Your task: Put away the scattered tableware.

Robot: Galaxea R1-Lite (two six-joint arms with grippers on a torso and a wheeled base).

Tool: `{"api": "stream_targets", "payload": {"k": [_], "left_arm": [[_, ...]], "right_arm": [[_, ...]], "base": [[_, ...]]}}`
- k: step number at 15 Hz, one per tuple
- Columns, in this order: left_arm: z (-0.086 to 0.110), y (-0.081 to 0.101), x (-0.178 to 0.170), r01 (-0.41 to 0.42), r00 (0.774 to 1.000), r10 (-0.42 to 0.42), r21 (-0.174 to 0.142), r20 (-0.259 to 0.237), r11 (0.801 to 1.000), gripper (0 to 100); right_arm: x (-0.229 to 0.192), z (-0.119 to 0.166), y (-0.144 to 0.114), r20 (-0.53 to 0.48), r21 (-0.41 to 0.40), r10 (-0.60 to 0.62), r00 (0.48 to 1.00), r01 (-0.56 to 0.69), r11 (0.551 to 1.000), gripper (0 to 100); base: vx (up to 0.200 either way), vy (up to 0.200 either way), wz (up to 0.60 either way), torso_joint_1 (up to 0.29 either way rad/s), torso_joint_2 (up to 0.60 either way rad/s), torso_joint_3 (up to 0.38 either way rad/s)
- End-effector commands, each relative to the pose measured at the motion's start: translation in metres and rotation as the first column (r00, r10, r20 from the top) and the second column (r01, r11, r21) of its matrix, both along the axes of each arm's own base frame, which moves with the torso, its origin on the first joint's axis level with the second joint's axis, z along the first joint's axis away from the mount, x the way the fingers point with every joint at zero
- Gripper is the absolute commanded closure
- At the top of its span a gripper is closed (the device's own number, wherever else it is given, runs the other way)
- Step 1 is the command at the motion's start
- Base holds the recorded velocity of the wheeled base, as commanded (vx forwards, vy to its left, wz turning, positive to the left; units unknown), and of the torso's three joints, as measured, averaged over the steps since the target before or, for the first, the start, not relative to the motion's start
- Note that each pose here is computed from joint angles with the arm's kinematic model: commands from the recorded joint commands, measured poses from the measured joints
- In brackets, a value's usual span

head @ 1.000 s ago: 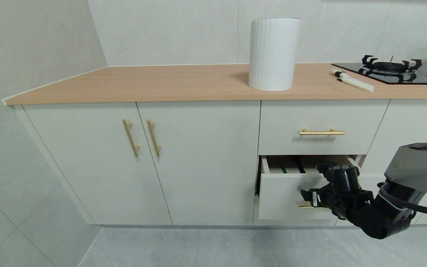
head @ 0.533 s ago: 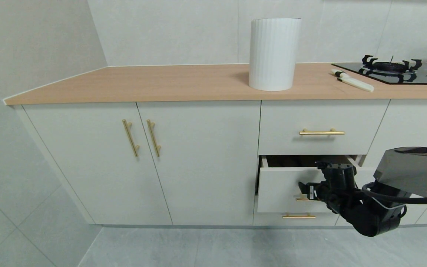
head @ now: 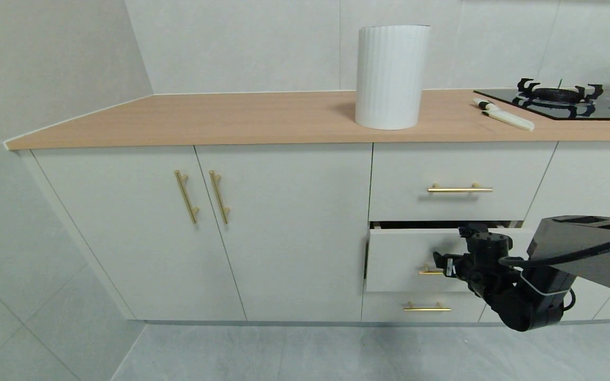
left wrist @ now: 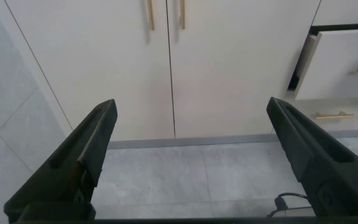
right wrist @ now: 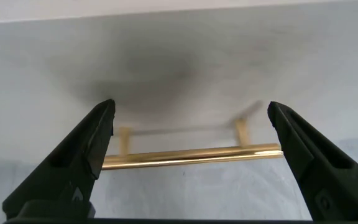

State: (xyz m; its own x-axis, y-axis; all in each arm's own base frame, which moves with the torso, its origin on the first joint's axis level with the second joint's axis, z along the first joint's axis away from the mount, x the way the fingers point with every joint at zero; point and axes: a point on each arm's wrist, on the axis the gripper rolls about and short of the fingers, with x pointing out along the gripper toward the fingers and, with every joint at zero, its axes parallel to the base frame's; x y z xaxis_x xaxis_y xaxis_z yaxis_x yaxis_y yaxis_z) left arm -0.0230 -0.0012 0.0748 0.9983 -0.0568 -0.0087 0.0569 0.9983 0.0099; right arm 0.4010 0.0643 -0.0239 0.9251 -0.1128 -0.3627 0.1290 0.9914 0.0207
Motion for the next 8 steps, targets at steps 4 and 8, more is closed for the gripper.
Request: {"api": "stream_targets", "payload": {"k": [4, 8], "left_arm": [[0.000, 0.000, 0.000, 0.000, 1.000, 0.000, 0.000, 0.000, 1.000, 0], [0.000, 0.000, 0.000, 0.000, 1.000, 0.000, 0.000, 0.000, 1.000, 0]], "right_arm": [[0.015, -0.008, -0.010, 0.030, 0.029, -0.039, 0.999, 0.038, 0.999, 0], [0.028, -0.008, -0.016, 0.070, 0.063, -0.067, 0.995, 0.063, 0.996, 0]], "base": [[0.000, 0.000, 0.00, 0.000, 0.00, 0.000], [0.000, 0.000, 0.00, 0.000, 0.00, 0.000]]}}
